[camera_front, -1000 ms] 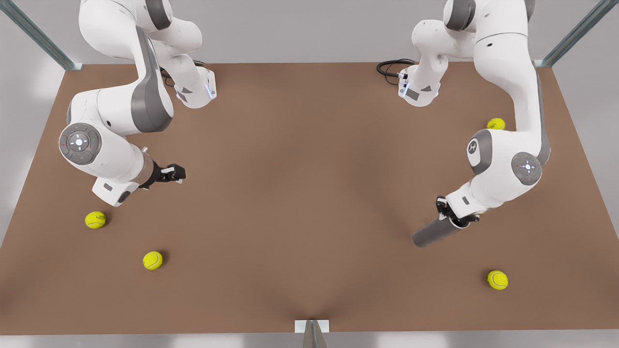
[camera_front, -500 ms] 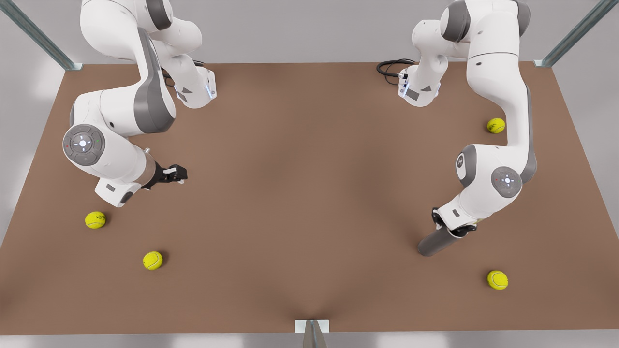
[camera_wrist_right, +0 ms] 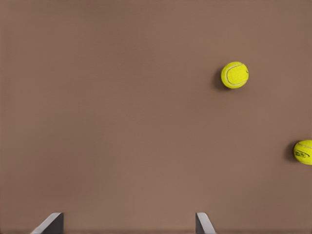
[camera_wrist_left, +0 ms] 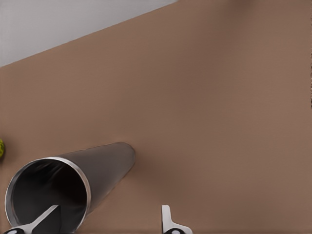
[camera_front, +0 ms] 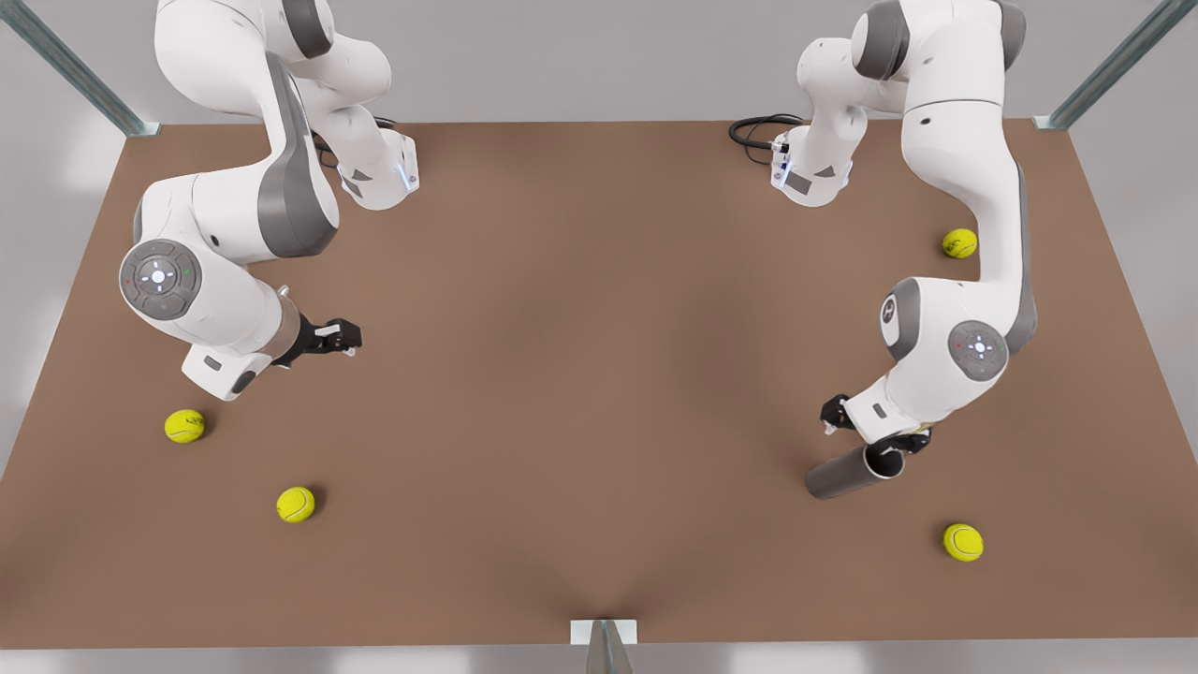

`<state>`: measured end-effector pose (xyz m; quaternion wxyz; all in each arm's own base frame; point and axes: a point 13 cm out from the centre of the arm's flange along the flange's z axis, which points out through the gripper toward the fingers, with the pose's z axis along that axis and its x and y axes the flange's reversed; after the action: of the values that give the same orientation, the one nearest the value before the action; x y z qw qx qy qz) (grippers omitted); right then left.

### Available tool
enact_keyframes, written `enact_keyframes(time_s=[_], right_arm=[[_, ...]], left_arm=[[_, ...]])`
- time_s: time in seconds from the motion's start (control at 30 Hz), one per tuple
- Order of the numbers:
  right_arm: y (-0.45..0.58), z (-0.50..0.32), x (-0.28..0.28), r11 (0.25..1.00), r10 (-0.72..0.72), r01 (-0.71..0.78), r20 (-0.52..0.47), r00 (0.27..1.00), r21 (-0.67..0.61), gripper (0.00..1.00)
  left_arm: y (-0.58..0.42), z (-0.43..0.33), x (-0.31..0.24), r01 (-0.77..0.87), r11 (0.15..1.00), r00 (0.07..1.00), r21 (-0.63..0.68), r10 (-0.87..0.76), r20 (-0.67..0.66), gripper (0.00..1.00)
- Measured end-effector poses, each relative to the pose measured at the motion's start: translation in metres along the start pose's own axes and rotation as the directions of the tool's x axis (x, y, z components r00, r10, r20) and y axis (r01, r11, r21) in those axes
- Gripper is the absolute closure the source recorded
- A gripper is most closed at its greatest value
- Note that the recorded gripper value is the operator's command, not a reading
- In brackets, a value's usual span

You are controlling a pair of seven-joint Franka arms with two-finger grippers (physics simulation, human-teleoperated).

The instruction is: Put the tennis tube upright

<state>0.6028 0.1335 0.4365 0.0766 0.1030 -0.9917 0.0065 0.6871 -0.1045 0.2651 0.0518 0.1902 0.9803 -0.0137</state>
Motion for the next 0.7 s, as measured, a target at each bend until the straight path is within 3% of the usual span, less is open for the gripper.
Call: enact_keyframes(time_s=[0.33,0.47,0.57,0.7], right_arm=[[-0.012,-0.010,-0.002,0.999,0.025,-0.024,0.023,0.999,-0.031,0.00],[-0.014,-0.012,-0.002,0.999,0.031,-0.030,0.028,0.999,-0.040,0.00],[-0.014,-0.013,-0.002,0.999,0.032,-0.030,0.030,0.999,-0.042,0.00],[-0.051,-0.005,-0.002,0.993,0.094,-0.093,0.014,0.995,-0.072,0.00]], left_arm=[[-0.006,-0.029,-0.006,0.013,1.000,0.999,-0.003,-0.012,0.038,0.00],[0.018,-0.114,-0.010,0.064,0.998,0.994,0.000,-0.064,0.086,0.00],[0.032,-0.182,0.020,0.097,0.995,0.994,-0.022,-0.096,0.048,0.00],[0.018,-0.204,0.065,0.089,0.995,0.994,-0.052,-0.092,-0.056,0.00]])
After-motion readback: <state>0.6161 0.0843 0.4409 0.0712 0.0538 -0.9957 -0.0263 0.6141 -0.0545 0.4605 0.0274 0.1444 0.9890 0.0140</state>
